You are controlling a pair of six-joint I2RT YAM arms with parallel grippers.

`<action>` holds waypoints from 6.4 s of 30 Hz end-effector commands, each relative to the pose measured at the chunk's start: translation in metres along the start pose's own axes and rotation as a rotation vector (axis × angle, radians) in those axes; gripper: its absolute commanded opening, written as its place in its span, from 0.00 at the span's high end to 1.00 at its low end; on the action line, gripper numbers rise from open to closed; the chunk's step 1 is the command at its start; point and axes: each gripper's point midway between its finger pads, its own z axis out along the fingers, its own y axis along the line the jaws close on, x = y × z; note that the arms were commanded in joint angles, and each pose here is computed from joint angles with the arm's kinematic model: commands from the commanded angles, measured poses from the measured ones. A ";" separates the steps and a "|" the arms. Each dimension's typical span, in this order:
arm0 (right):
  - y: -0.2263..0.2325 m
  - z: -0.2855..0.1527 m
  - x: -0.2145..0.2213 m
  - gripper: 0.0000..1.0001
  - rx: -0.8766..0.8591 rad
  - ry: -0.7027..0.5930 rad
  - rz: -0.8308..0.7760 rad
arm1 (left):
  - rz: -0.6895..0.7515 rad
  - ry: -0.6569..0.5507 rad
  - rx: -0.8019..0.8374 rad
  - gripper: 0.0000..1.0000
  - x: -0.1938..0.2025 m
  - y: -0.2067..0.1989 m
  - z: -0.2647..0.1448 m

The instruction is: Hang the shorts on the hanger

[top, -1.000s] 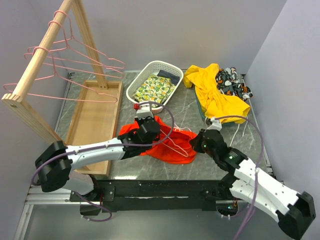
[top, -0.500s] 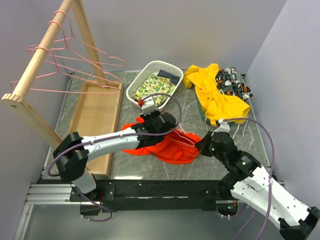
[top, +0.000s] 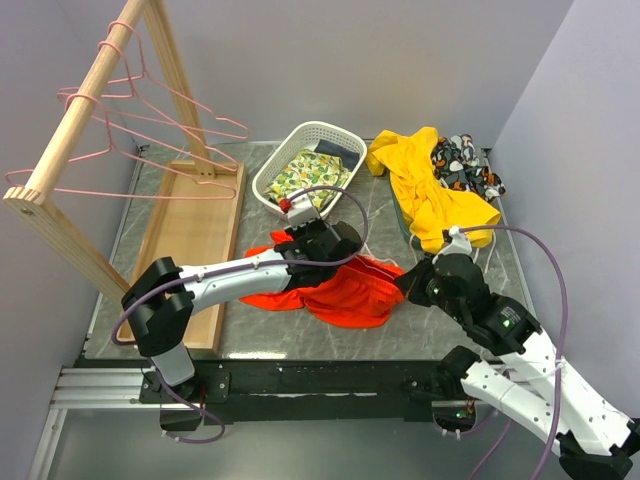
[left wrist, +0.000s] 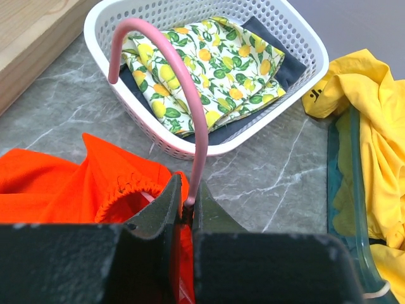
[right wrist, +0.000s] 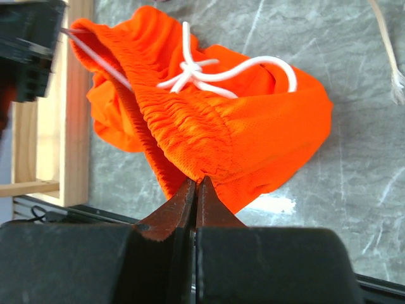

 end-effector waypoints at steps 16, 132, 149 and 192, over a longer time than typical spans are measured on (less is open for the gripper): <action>0.072 0.009 -0.063 1.00 -0.071 -0.067 -0.041 | 0.107 0.061 0.246 0.99 -0.047 -0.055 -0.053; 0.127 -0.120 -0.086 1.00 -0.350 -0.322 -0.534 | 0.195 0.186 1.232 0.12 -0.161 -0.084 -0.242; 0.136 -0.157 -0.045 1.00 -0.577 -0.039 -0.766 | 0.414 0.448 1.695 0.17 -0.034 -0.044 -0.327; 0.375 -0.139 -0.085 1.00 -0.972 -0.252 -0.862 | 0.446 0.452 1.147 0.16 0.080 -0.020 -0.235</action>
